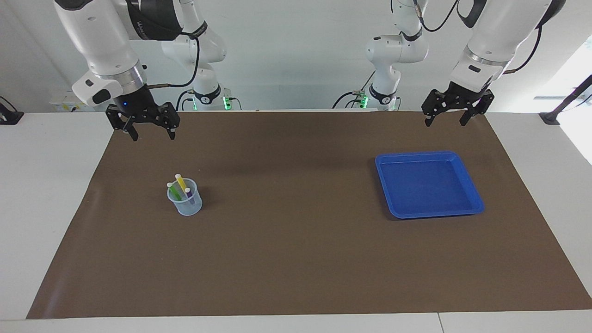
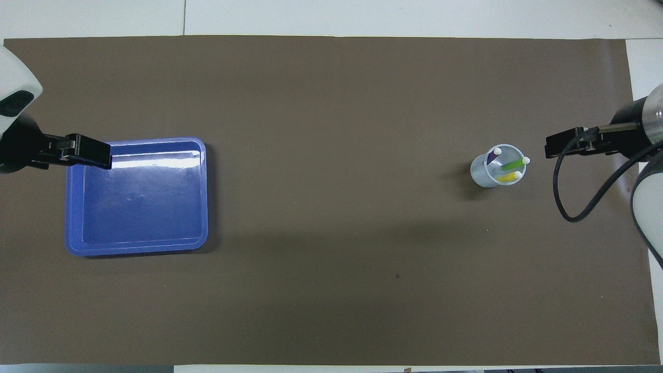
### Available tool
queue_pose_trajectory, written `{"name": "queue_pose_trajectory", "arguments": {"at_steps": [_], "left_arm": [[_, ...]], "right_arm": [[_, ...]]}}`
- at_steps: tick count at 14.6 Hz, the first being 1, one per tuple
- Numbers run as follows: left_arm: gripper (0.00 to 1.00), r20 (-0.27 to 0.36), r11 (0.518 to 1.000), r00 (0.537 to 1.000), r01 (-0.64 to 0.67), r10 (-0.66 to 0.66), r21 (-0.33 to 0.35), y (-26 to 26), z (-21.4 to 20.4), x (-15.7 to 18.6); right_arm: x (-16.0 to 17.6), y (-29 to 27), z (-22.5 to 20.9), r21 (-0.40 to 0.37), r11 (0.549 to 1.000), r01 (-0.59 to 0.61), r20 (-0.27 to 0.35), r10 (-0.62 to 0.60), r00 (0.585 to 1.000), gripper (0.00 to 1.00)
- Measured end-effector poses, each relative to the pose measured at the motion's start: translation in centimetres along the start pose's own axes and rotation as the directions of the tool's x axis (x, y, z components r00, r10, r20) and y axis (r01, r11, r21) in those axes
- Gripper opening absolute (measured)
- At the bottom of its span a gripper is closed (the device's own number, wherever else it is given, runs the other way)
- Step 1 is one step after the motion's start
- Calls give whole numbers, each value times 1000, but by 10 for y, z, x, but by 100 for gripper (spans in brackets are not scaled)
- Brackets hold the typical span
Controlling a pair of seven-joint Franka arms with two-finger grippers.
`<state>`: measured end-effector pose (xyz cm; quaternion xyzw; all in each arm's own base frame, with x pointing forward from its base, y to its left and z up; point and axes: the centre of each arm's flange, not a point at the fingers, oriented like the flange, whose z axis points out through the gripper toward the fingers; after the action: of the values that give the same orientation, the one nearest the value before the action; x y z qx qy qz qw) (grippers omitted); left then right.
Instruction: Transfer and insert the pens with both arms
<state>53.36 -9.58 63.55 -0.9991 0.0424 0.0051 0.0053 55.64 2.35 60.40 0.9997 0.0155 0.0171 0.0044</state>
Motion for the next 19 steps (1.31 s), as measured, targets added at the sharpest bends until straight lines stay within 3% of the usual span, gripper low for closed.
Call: {"name": "queue_pose_trajectory", "arguments": {"at_steps": [9,14,19], "left_arm": [[100,15,1000,1000,1,-1,1,0,0,-3],[100,15,1000,1000,6,-6,1,-2,0,-3],[100,16,1000,1000,7,-7,2,-2,0,-3]], "right_arm": [[0,-9,-5,1,1000,15,-9,-15,1000,100],[-6,3,0,0,1000,-10,45,10,999,100],[-7,17,1,1,999,-34,54,34,998,100]]}}
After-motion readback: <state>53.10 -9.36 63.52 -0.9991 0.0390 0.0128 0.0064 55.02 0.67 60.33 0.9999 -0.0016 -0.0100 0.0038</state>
